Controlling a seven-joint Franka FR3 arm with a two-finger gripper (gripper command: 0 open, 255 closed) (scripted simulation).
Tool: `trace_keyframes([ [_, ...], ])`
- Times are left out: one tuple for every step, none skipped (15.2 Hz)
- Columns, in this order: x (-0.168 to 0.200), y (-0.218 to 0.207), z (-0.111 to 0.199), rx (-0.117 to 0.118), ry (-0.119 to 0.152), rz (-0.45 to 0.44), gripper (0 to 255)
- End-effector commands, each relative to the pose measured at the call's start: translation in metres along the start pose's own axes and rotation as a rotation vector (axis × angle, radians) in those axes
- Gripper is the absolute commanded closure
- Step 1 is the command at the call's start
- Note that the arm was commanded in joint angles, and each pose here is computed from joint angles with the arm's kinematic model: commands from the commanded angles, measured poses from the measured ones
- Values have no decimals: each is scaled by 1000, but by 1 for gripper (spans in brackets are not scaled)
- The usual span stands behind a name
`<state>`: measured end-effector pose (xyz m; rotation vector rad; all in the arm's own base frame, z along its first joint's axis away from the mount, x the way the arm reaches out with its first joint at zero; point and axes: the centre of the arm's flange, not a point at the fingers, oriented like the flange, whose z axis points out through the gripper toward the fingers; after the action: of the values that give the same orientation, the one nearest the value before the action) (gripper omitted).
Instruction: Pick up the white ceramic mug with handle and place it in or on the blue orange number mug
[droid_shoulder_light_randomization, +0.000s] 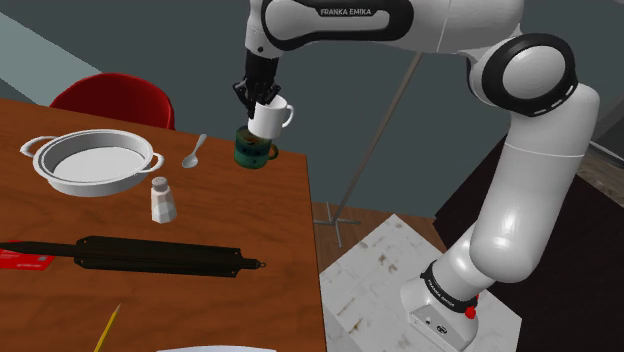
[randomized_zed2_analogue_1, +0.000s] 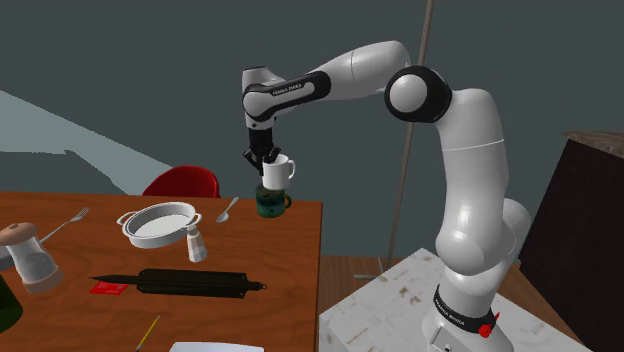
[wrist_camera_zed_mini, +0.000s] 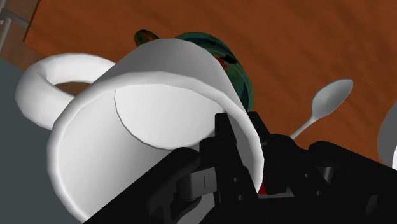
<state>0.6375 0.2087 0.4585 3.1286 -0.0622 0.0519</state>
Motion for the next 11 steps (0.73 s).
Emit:
trace_keyframes([
  [0,0,11,0,1,0,255],
  [0,0,14,0,1,0,255],
  [0,0,14,0,1,0,255],
  [0,0,14,0,1,0,255],
  [0,0,14,0,1,0,255],
  [0,0,14,0,1,0,255],
  [0,0,14,0,1,0,255],
  [0,0,14,0,1,0,255],
  [0,0,14,0,1,0,255],
  [0,0,14,0,1,0,0],
  [0,0,14,0,1,0,0],
])
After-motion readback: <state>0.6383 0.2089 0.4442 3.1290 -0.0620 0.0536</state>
